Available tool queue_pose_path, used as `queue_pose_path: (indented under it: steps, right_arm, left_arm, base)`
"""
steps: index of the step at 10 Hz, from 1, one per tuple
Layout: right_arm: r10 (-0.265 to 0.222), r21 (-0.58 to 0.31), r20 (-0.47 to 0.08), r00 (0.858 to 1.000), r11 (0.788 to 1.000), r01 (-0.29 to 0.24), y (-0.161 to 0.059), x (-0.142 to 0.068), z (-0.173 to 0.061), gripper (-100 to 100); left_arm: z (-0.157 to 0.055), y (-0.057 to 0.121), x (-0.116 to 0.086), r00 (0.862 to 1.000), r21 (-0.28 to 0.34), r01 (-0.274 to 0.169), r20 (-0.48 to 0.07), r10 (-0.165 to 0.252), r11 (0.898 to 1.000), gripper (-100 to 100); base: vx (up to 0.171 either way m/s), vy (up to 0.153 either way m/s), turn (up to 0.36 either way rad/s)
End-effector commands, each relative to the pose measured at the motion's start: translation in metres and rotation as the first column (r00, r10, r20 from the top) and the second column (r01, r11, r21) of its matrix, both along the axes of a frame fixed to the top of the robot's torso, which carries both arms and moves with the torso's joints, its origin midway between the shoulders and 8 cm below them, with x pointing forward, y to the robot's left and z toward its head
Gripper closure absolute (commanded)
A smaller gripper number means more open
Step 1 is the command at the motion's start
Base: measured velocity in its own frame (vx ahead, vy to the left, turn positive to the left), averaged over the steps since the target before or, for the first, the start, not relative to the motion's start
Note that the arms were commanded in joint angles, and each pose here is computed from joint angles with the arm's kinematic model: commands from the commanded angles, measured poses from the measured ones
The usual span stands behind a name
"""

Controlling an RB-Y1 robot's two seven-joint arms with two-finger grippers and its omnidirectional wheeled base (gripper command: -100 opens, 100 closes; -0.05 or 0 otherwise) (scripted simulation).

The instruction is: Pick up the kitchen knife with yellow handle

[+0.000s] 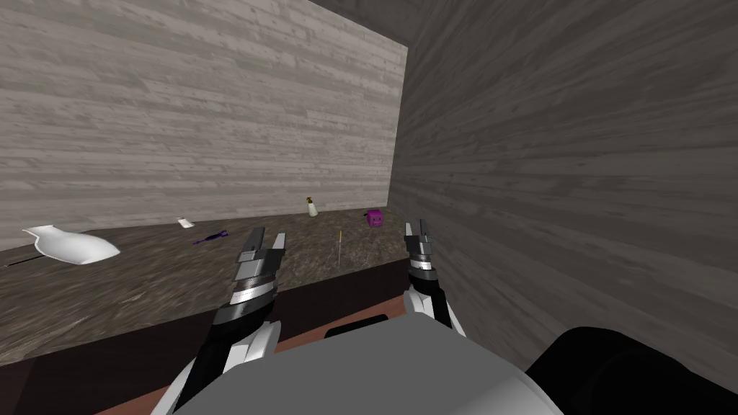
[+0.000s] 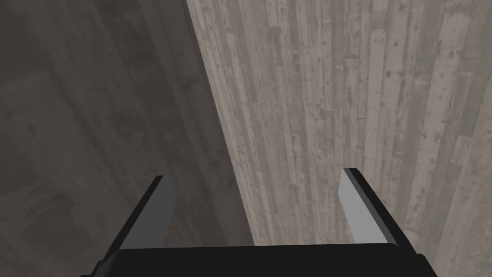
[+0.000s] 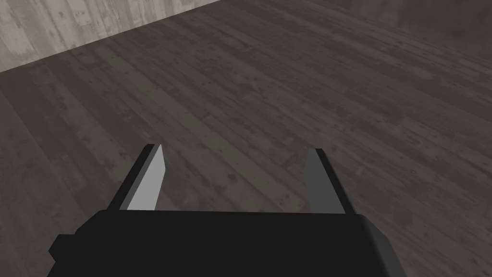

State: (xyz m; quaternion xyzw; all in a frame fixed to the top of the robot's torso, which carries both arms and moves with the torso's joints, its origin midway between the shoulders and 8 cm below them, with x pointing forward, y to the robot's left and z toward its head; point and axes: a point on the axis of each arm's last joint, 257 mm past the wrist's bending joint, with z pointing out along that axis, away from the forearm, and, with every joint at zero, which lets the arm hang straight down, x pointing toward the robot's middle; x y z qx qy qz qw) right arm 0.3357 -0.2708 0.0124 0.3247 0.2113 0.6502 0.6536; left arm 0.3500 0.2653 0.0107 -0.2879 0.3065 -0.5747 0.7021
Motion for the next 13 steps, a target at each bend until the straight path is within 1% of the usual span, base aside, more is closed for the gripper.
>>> queue_pose_path:
  steps: [1, 4, 6, 7, 8, 9, 10, 11, 12, 13]
  right_arm:
    - [0.0, 0.0, 0.0, 1.0, 1.0, 0.0, 0.0, 0.0, 0.0, 0]
    - [0.0, 0.0, 0.0, 1.0, 1.0, 0.0, 0.0, 0.0, 0.0, 0]
    - [0.0, 0.0, 0.0, 1.0, 1.0, 0.0, 0.0, 0.0, 0.0, 0]
    - [0.0, 0.0, 0.0, 1.0, 1.0, 0.0, 0.0, 0.0, 0.0, 0]
    - [0.0, 0.0, 0.0, 1.0, 1.0, 0.0, 0.0, 0.0, 0.0, 0]
    - [0.0, 0.0, 0.0, 1.0, 1.0, 0.0, 0.0, 0.0, 0.0, 0]
    - [0.0, 0.0, 0.0, 1.0, 1.0, 0.0, 0.0, 0.0, 0.0, 0]
    - [0.0, 0.0, 0.0, 1.0, 1.0, 0.0, 0.0, 0.0, 0.0, 0]
    - [0.0, 0.0, 0.0, 1.0, 1.0, 0.0, 0.0, 0.0, 0.0, 0]
    - [0.0, 0.0, 0.0, 1.0, 1.0, 0.0, 0.0, 0.0, 0.0, 0]
  left_arm:
    - [-0.003, 0.002, 0.002, 1.0, 0.018, 0.005, -0.02, -0.004, 1.0, -100]
    - [-0.016, 0.012, 0.01, 0.996, 0.062, 0.013, -0.093, -0.007, 0.998, -100]
    - [-0.027, 0.023, 0.017, 0.988, 0.086, 0.016, -0.154, -0.003, 0.996, -100]
    - [-0.029, 0.023, 0.019, 0.986, 0.094, 0.02, -0.164, -0.004, 0.995, -100]
    - [-0.036, 0.03, 0.024, 0.979, 0.108, 0.024, -0.205, -0.001, 0.994, -100]
    - [-0.041, 0.037, 0.027, 0.972, 0.113, 0.025, -0.234, 0.002, 0.993, -100]
    - [-0.045, 0.036, 0.029, 0.968, 0.127, 0.031, -0.251, 0.002, 0.991, -100]
    - [-0.052, 0.044, 0.033, 0.958, 0.132, 0.033, -0.288, 0.006, 0.991, -100]
    - [-0.053, 0.043, 0.034, 0.954, 0.144, 0.039, -0.298, 0.006, 0.989, -100]
    - [-0.061, 0.051, 0.038, 0.941, 0.152, 0.044, -0.339, 0.01, 0.987, -100]
  base:
    - [-0.008, -0.007, -0.016]
    - [-0.025, -0.021, -0.047]
    - [-0.045, -0.031, -0.076]
    - [-0.032, -0.018, -0.035]
    - [-0.021, -0.019, -0.069]
    - [-0.03, -0.026, -0.128]
    - [-0.025, -0.017, -0.054]
    - [-0.031, -0.024, -0.094]
    - [-0.026, -0.018, -0.051]
    - [-0.025, -0.022, -0.118]
